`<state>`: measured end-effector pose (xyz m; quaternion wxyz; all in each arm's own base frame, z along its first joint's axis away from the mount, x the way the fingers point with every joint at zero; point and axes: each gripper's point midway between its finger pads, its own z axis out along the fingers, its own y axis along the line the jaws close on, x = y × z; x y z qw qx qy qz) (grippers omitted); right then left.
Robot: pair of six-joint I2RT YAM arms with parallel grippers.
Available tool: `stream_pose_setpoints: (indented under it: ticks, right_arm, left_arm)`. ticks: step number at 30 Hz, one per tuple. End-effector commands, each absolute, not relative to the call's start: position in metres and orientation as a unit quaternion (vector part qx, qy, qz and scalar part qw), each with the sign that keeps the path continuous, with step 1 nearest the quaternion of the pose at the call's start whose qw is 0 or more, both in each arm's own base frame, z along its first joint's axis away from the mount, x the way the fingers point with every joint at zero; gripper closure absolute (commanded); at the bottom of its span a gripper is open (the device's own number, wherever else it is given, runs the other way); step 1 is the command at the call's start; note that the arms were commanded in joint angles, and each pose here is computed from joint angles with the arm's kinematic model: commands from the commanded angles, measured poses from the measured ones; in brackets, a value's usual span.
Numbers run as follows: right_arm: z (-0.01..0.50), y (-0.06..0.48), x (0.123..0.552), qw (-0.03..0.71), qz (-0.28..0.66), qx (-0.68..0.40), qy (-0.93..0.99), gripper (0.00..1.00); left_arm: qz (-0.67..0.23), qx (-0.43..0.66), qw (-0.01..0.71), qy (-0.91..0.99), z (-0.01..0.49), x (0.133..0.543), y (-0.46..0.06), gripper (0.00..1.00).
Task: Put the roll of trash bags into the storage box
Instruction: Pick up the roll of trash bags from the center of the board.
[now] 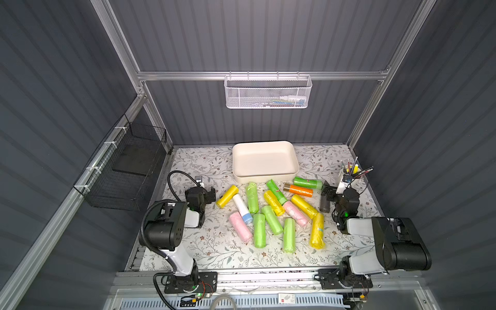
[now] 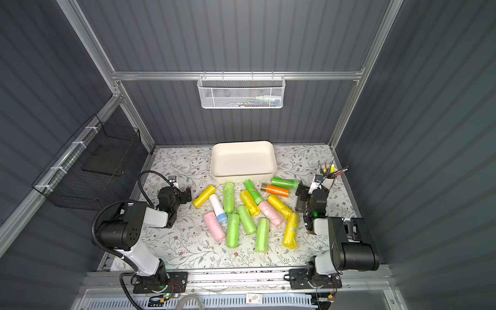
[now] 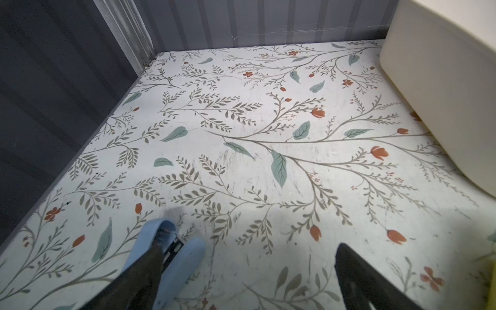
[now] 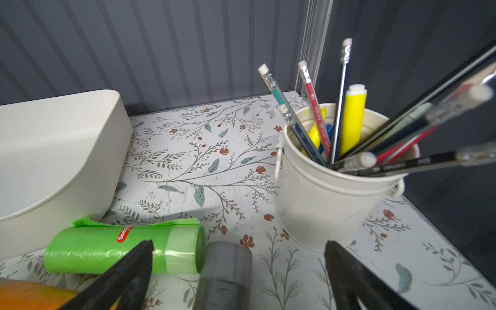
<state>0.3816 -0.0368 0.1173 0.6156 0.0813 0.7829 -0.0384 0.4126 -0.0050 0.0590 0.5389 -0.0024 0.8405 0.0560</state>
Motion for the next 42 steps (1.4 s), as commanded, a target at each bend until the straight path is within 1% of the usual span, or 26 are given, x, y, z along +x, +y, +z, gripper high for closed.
stream_pose_setpoints:
  ticks: [1, 42]
  right_arm:
    - [0.1204, -0.0378, 0.3832, 0.62, -0.039, 0.084, 0.779, 0.01]
    - [0.1212, -0.0381, 0.3839, 0.621, -0.039, 0.085, 0.779, 0.01]
  left_arm:
    - [0.055, -0.009, 0.547, 0.835, 0.0636, 0.4172, -0.0034, 0.0]
    - [0.052, -0.007, 0.546, 0.836, 0.0631, 0.4175, -0.0046, 0.0]
